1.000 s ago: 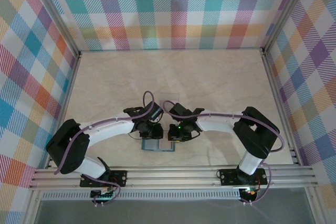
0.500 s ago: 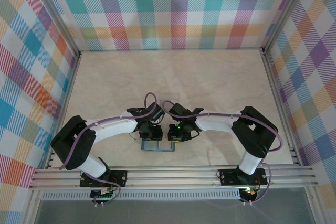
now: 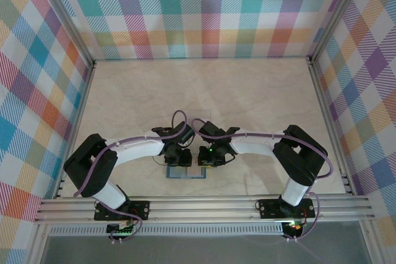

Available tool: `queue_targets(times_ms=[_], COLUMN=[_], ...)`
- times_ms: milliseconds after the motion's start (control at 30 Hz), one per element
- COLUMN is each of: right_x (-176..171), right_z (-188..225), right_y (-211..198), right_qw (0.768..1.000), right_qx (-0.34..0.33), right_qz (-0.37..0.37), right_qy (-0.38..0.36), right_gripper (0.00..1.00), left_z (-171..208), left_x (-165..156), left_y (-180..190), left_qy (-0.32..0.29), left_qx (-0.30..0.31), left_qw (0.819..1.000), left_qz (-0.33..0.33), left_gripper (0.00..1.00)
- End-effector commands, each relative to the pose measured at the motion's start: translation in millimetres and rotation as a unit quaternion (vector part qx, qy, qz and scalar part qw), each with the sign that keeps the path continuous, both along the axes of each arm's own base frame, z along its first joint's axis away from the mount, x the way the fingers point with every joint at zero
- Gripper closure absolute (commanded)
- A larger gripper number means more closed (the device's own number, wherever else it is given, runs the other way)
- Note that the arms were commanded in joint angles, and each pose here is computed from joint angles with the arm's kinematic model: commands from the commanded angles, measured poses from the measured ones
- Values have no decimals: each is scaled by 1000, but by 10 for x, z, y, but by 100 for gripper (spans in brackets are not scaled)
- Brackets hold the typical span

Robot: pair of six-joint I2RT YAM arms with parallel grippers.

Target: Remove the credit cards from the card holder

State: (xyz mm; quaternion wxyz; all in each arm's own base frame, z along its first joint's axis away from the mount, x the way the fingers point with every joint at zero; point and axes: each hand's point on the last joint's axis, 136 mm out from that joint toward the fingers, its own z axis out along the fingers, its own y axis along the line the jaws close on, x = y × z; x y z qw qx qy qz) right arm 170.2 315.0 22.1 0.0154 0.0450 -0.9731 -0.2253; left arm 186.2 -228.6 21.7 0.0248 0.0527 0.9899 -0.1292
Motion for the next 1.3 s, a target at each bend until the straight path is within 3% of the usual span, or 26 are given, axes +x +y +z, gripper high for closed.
queue_targets(times_ms=[0,200,433,867,1267], right_x=[-16,-16,-18,-11,-4], right_z=[-86,-85,-76,-19,21], right_y=[-49,-53,-67,-66,-23], right_qw=[1000,1000,1000,1000,1000], right_qx=[-24,-26,-28,-24,-15], right_qz=[2,3,2,2,4], right_qy=[2,2,2,-3,-4], right_gripper=[78,78,75,75,76], left_z=[-68,-45,79,321,145], left_x=[-54,-59,-44,20,5], left_y=[174,309,303,101,-29], left_qy=[9,2,-12,-34,19], left_qx=[45,76,65,-14,-136], left_qw=[999,997,998,999,989], left_qz=[-8,-9,-6,14,51], left_gripper=[70,70,70,69,68])
